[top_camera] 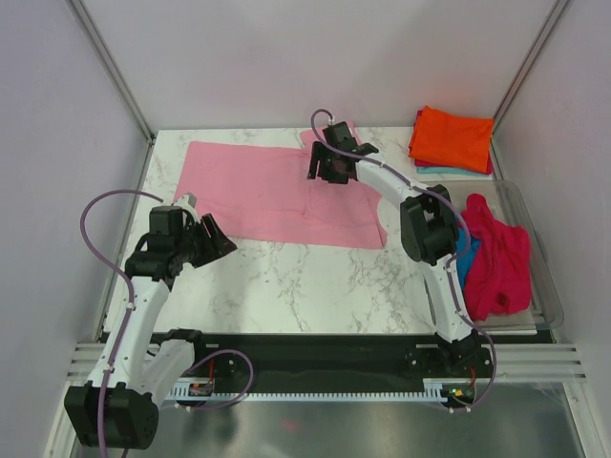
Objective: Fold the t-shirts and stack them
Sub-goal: Fold the tshirt
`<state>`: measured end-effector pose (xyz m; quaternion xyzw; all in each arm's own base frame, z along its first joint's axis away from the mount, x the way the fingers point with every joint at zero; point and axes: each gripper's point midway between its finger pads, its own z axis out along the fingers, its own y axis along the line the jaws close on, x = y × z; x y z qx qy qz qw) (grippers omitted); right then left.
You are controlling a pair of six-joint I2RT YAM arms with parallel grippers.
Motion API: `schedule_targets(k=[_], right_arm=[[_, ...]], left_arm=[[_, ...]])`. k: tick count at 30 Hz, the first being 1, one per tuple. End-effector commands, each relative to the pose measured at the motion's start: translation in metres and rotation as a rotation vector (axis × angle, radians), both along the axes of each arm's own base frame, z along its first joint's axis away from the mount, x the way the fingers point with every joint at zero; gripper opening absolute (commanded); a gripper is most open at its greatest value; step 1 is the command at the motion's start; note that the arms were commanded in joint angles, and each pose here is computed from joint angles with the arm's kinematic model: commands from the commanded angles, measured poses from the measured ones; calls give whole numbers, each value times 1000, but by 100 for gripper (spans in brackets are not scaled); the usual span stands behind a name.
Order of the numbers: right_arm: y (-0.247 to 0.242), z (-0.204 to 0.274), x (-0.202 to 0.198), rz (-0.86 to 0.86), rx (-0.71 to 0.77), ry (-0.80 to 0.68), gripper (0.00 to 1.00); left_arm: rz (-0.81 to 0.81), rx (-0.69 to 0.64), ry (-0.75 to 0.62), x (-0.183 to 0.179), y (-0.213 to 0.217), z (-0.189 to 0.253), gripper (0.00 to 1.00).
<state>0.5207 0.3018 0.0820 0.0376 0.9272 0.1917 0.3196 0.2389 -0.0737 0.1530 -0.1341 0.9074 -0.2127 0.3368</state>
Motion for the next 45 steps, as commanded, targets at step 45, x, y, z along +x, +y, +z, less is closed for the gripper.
schedule_targets(k=[45], right_arm=[[-160, -75, -199, -82, 17, 150, 48]], left_arm=[[690, 126, 242, 144, 209, -97, 67]])
